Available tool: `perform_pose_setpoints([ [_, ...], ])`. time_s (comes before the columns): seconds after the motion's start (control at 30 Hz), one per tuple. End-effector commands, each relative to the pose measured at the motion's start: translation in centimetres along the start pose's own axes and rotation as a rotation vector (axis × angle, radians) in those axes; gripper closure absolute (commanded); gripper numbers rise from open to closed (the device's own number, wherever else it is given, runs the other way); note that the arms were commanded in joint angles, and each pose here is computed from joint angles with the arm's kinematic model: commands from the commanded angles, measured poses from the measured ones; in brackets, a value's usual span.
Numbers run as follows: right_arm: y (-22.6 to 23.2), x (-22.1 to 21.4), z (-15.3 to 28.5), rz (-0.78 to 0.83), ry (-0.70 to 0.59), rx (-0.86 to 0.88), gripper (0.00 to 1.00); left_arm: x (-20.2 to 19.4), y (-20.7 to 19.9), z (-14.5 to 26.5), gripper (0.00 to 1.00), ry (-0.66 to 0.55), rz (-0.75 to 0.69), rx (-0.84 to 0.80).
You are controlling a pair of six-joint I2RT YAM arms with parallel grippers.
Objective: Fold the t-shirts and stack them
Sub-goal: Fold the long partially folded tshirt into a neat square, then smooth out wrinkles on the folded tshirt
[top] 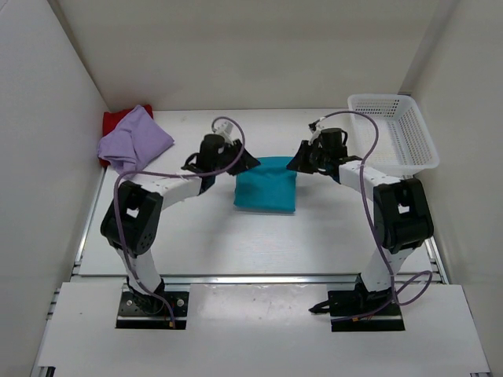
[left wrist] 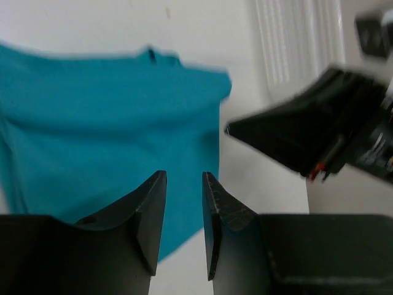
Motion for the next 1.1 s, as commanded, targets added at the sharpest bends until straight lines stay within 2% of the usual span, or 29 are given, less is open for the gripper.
perform_pose_setpoints([
  [0.0, 1.4, -0.1, -0.4, 0.038, -0.030, 0.098, 1.00, -4.4, -0.1, 0.7, 0.59, 0.052, 0.002, -0.035],
  [0.13, 0.6, -0.4, -3.5, 0.011, 0.066, 0.156, 1.00, -8.4, 2.1, 1.1, 0.62, 0.124, 0.060, -0.027],
  [0.27, -1.4, 1.2, -5.1, -0.059, 0.047, 0.194, 1.00, -11.0, 2.8, 1.8, 0.62, 0.160, 0.055, -0.025],
  [0.37, -3.0, 1.3, -6.9, -0.107, 0.105, 0.191, 1.00, -12.4, 3.4, 2.6, 0.63, 0.177, 0.086, -0.037],
  [0.53, -5.0, 1.0, -7.7, -0.134, 0.114, 0.136, 1.00, -13.0, 3.9, 3.8, 0.59, 0.162, 0.126, -0.050],
  [0.67, -4.0, 2.5, -7.0, -0.114, 0.123, 0.183, 1.00, -10.5, 1.8, 4.1, 0.60, 0.108, 0.124, -0.115],
  [0.83, -0.5, 4.6, -3.0, -0.010, 0.007, 0.140, 1.00, -5.8, -1.4, 3.6, 0.59, 0.009, 0.102, -0.177],
  [0.93, 1.3, 4.3, -0.3, 0.026, -0.050, 0.131, 1.00, -3.7, -1.3, 2.0, 0.60, -0.032, 0.106, -0.163],
  [1.0, 2.4, 3.4, 0.7, 0.039, -0.063, 0.164, 1.00, -3.5, 0.2, 0.4, 0.61, -0.024, 0.129, -0.132],
  [1.07, 1.6, 0.4, 0.8, 0.011, -0.017, 0.171, 1.00, -3.3, 1.4, -1.1, 0.62, 0.009, 0.159, -0.138],
])
Point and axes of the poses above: each gripper's point midway between its finger pads, its own z axis back along the fingers, its own y axis along the line the jaws close on, x = y × z, the point moved 9 cm from there along z, back along the fingers, and after that the axes turned 11 degrees about -z, right-handed, at the moved point
